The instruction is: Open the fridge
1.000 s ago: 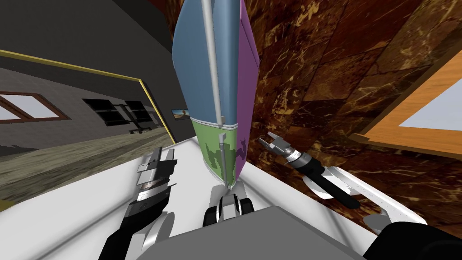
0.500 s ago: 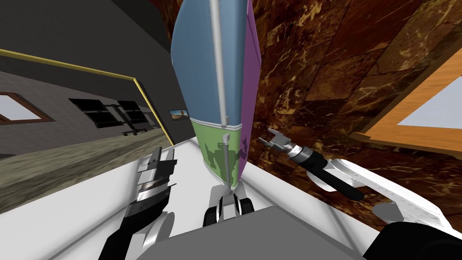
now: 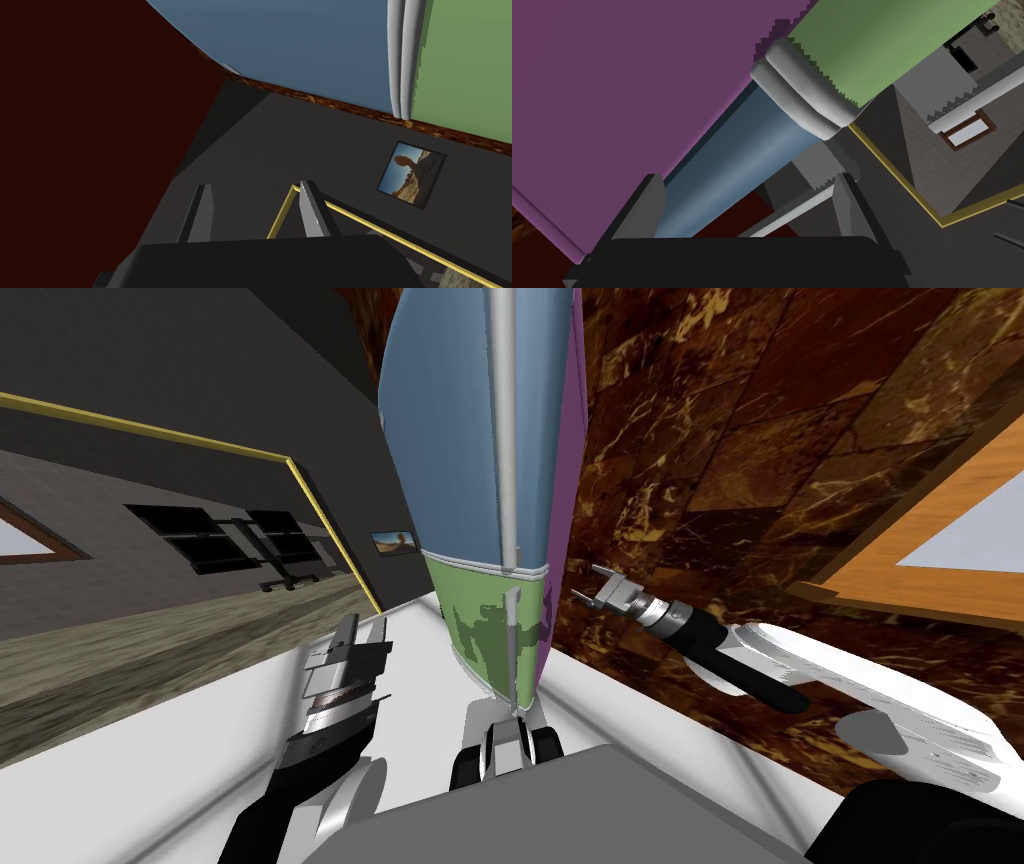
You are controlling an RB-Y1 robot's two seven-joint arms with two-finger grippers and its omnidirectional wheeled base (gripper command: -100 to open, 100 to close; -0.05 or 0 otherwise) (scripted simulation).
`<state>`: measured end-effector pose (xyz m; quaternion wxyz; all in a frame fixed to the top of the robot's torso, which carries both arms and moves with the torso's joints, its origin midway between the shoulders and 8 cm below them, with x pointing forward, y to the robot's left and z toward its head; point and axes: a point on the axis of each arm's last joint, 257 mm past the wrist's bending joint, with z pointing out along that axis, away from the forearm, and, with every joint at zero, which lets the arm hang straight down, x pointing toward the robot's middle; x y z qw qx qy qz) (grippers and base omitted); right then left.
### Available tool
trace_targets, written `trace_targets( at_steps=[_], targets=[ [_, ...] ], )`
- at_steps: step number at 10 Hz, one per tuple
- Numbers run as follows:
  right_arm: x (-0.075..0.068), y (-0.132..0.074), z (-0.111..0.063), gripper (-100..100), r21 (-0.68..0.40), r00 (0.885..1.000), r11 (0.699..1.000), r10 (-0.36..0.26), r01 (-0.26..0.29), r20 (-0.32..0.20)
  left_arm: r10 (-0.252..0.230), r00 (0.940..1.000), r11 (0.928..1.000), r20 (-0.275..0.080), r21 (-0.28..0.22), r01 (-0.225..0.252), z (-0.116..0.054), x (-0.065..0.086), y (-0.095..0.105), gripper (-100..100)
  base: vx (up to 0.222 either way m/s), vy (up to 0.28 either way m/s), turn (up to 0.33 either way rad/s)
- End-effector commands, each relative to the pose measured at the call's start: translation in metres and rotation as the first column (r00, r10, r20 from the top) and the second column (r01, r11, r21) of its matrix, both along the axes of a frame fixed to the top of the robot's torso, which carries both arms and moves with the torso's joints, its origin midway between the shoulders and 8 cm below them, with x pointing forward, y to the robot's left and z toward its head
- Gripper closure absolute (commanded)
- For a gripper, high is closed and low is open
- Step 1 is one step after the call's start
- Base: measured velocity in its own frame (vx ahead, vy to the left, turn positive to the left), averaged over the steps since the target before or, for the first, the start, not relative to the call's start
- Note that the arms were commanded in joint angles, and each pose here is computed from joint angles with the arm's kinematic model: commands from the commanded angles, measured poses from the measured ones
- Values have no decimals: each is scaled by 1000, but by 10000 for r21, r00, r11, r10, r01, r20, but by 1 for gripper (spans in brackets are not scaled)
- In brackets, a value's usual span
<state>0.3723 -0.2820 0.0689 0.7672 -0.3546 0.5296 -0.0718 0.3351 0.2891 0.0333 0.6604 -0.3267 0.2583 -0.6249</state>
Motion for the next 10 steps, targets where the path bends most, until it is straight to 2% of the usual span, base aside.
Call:
trace_targets(
  at_steps=[1,3,4,10],
  targets=[
    [4,7,10,-100,-1198,9993,9928,-19,65,379,0,10000,10000,0,0,0,0,0,0,0,76,105,-46],
    [7,15,20,-100,-2156,9973,9764,61,99,734,0,10000,10000,0,0,0,0,0,0,0,75,136,-40],
    [7,17,19,-100,-2239,9974,9746,128,34,711,0,10000,10000,0,-1,0,0,0,0,0,50,98,-13],
    [5,55,40,-100,-4376,9837,8991,879,-107,1567,0,10000,10000,0,0,0,0,0,0,0,60,92,-32]
  ],
)
